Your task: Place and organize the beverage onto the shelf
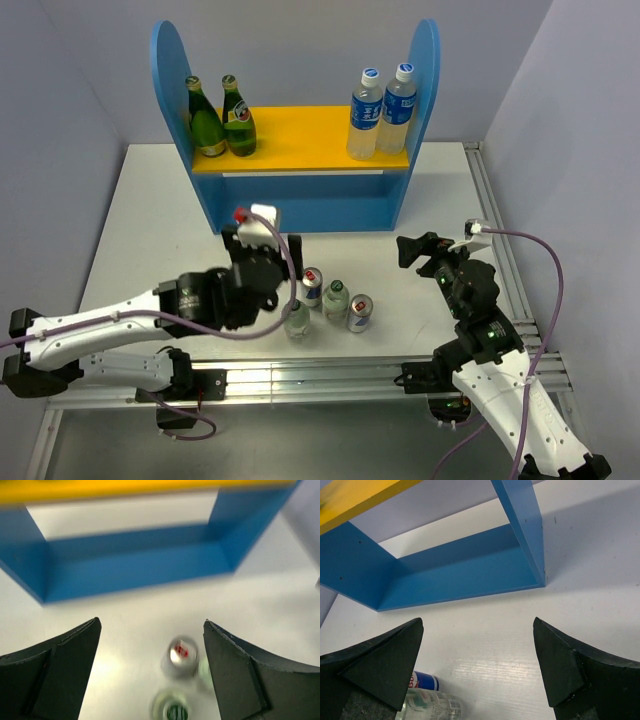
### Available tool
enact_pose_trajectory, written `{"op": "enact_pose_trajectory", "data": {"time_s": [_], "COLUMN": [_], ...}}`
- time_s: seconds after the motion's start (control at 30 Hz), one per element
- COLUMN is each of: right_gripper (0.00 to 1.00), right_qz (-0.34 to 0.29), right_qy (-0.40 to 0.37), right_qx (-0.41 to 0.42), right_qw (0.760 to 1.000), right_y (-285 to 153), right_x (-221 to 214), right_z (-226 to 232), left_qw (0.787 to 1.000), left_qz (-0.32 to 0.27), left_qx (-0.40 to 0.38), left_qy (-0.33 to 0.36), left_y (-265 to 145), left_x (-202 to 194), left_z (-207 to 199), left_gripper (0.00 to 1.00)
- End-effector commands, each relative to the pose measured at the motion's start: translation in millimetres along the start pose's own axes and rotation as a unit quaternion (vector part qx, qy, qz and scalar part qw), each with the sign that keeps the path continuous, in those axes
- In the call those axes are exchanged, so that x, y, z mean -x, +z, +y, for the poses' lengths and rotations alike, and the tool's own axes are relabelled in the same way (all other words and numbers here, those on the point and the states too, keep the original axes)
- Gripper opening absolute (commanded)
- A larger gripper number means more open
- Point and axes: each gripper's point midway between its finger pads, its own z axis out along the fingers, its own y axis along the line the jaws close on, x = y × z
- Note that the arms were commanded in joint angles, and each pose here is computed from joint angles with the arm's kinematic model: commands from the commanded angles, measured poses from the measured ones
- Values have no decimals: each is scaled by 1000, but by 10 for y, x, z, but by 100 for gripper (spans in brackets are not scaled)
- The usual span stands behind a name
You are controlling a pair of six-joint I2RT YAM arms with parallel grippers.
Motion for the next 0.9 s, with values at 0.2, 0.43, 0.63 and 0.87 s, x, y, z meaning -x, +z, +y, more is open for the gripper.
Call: {"op": "enact_pose_trajectory", "data": {"time_s": [0.2, 0.43, 0.63, 0.87], "right_gripper": [97, 97, 97, 97], "right_qz": [-15, -24, -34, -31], "right_qy": [4, 5, 8, 8], "right_qx": [7, 10, 16, 19], "right_qw": [1000, 1000, 999, 999], "right_y": [2, -28, -82, -89], "right_x": [55, 91, 117, 110], "right_z": [29, 35, 41, 52], "left_qw": [994, 990, 992, 993], "left_qz": [105, 125, 98, 96], "left_qx": [8, -29, -27, -37], "left_qy": [-42, -62, -67, -64], "left_y": [-608, -700, -647, -591], "left_x": [-1239, -1617, -1787, -2006], "left_z": [121, -100, -141, -288], "left_gripper": [89, 89, 88, 89]}}
